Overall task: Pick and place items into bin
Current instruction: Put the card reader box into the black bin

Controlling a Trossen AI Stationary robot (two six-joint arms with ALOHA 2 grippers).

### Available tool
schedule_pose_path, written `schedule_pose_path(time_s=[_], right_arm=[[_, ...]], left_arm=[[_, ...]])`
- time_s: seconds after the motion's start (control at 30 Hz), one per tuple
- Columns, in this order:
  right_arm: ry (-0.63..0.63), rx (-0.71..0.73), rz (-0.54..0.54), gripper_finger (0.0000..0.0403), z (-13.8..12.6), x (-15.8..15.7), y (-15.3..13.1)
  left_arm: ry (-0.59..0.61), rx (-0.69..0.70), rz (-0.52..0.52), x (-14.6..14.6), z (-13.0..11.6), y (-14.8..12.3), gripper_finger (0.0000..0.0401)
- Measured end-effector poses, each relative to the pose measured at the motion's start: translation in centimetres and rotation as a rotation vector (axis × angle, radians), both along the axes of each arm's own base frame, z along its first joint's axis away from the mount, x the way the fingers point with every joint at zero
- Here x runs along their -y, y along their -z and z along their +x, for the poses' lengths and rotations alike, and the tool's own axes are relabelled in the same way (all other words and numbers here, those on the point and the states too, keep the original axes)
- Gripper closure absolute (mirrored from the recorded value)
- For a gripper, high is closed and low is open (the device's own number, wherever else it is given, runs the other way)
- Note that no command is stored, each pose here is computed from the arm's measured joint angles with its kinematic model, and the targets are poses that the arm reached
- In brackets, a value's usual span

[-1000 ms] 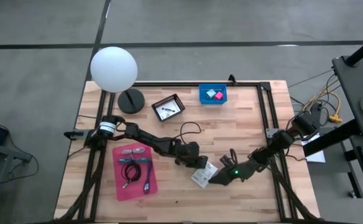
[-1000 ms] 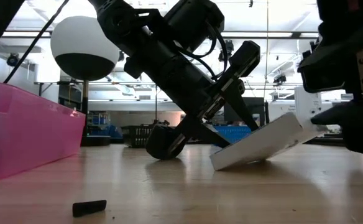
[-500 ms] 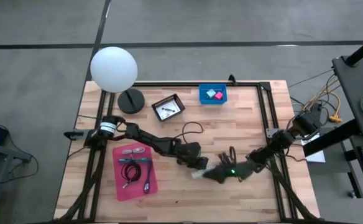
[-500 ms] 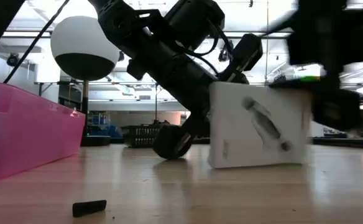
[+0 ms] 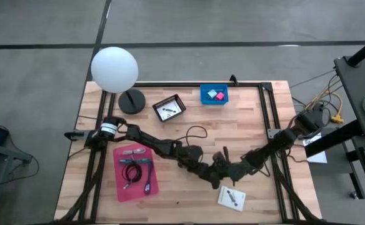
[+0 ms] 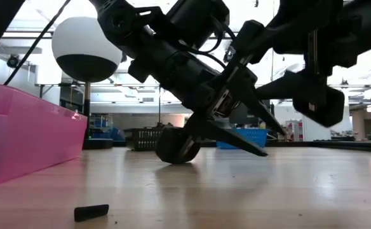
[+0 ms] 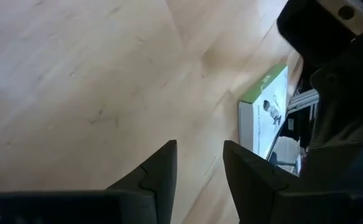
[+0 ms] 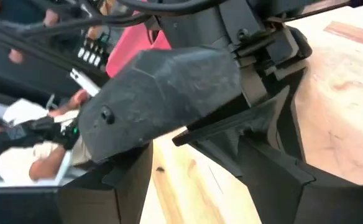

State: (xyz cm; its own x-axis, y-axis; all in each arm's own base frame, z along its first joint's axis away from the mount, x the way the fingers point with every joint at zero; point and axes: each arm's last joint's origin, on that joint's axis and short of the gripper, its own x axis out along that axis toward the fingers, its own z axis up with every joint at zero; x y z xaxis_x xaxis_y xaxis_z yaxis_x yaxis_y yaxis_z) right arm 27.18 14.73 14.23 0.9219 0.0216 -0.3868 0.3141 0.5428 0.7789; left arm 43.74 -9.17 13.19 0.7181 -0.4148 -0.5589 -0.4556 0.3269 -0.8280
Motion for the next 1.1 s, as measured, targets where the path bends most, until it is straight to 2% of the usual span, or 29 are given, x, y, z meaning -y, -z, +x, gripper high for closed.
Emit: schedule_pose_path(time_s=[0.2, 0.33, 0.43, 0.6, 0.7, 0.8, 0.93, 1.03, 1.1], right_arm=[[-0.182, -0.109, -0.017, 0.0179, -1.7, 0.3, -2.5], [-0.337, -0.151, -0.093, 0.0179, -3.9, -0.6, -5.6], [-0.459, -0.240, -0.185, 0.0179, -6.4, -1.5, -7.8], [-0.611, -0.437, -0.369, 0.0179, -10.9, -3.3, -9.4], [-0.663, -0.441, -0.527, 0.0179, -12.6, -4.6, -9.0], [-0.740, -0.397, -0.654, 0.0179, -13.4, -6.0, -8.2], [-0.865, -0.422, -0.816, 0.0179, -13.8, -7.5, -5.9], [-0.925, -0.427, -0.896, 0.0179, -13.6, -8.6, -4.2], [-0.901, -0.457, -0.879, 0.0179, -13.4, -9.0, -3.3]], left_arm=[[0.014, 0.006, 0.004, 0.0, 0.0, 0.0, 0.0285], [0.045, 0.038, -0.002, 0.0, 0.0, -0.3, 0.0285], [0.068, 0.135, -0.008, 0.4, 0.3, -1.2, 0.0285], [0.069, 0.338, -0.013, 0.4, 1.0, -3.2, 0.0285], [0.066, 0.378, 0.030, 0.2, 1.2, -3.4, 0.0285], [0.064, 0.381, 0.039, -0.1, 1.3, -3.4, 0.0285], [0.070, 0.381, 0.041, -0.1, 1.2, -3.4, 0.0285], [0.076, 0.378, 0.053, -0.2, 1.1, -3.2, 0.0285], [0.075, 0.369, 0.055, -0.2, 1.1, -3.1, 0.0285]])
